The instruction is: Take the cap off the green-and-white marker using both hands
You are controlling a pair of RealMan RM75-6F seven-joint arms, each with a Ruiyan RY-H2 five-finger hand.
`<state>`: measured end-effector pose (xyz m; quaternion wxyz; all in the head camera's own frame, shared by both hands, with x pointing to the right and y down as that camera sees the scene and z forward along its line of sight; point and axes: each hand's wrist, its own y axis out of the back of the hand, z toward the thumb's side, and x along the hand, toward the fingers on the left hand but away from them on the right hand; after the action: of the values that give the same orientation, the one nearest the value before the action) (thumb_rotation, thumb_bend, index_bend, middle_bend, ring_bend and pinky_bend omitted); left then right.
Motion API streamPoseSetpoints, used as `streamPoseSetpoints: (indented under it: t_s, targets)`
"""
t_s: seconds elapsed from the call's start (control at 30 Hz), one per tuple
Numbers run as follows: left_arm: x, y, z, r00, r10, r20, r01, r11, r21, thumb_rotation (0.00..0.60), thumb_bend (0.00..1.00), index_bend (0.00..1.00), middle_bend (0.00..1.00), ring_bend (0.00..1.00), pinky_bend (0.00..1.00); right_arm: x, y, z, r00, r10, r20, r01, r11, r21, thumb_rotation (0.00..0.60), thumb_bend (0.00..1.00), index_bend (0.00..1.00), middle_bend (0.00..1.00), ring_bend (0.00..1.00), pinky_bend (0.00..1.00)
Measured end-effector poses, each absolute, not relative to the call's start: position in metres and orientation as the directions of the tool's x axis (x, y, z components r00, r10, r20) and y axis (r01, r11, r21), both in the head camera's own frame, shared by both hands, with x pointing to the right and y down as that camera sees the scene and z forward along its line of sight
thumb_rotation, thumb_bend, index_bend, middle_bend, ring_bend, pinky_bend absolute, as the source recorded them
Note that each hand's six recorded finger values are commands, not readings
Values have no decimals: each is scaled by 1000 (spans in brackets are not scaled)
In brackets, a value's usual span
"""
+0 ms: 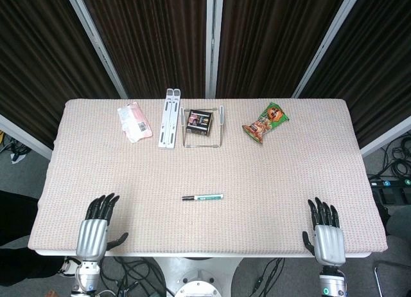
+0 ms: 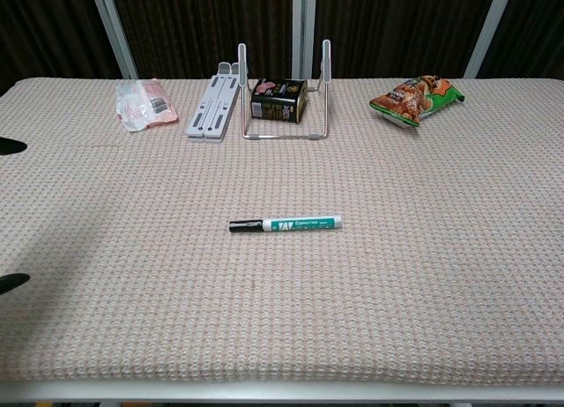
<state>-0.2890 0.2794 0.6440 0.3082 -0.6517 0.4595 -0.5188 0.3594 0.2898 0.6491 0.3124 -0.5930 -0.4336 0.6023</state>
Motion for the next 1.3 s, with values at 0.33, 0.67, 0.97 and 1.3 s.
streamPoseSetpoints:
  t_s: [0.33, 0.67, 0.97, 1.3]
  targets:
    - [-290, 278, 643, 40, -916, 399, -284, -394, -874, 600, 0, 117, 106, 74, 114, 352, 282, 645, -88, 890, -448, 164, -431, -887, 600, 262, 0, 41, 0, 0]
    - [-287, 269, 643, 56, -910, 410, -294, -407, -865, 600, 0, 117, 106, 74, 125, 325, 230, 635, 9, 914, -405, 112, -403, -908, 600, 262, 287, 280, 396, 533]
    - [-279, 264, 643, 72, -911, 407, -321, -407, -855, 600, 0, 117, 106, 74, 125, 269, 183, 640, 169, 871, -462, -55, -459, -887, 600, 263, 378, 408, 526, 661]
    - [-273, 258, 642, 89, -906, 413, -326, -419, -848, 600, 0, 120, 106, 74, 128, 184, 165, 675, 286, 790, -543, -195, -507, -840, 600, 263, 464, 422, 335, 334]
